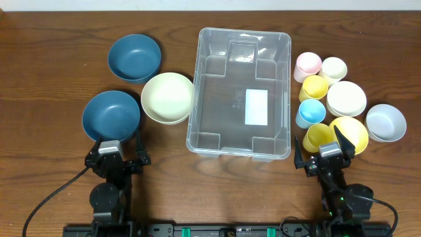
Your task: Pack container
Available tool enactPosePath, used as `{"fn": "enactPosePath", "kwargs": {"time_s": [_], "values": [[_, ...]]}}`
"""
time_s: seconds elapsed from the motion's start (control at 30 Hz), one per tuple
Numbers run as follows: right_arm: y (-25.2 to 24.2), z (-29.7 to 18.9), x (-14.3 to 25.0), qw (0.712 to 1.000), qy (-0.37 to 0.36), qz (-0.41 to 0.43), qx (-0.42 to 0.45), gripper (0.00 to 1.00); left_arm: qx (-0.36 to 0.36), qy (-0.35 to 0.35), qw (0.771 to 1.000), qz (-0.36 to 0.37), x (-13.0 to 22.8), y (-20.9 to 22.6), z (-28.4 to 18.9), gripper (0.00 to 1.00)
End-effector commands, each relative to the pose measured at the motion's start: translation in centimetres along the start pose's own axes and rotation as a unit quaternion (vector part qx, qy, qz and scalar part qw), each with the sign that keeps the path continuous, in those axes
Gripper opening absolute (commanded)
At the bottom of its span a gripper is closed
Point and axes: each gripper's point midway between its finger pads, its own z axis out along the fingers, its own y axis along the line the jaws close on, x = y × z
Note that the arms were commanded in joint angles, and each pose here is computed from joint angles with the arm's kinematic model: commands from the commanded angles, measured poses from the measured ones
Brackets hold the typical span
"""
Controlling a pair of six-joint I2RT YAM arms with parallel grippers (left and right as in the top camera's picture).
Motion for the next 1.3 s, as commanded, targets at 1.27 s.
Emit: {"fn": "enactPosePath", "kwargs": {"time_s": [1.27], "values": [[0.02, -0.02, 0.07, 1.000, 0.000, 0.009, -0.002, 0.99, 0.004, 0.011, 1.000, 0.008, 1.25, -0.14, 0.24, 0.98]]}}
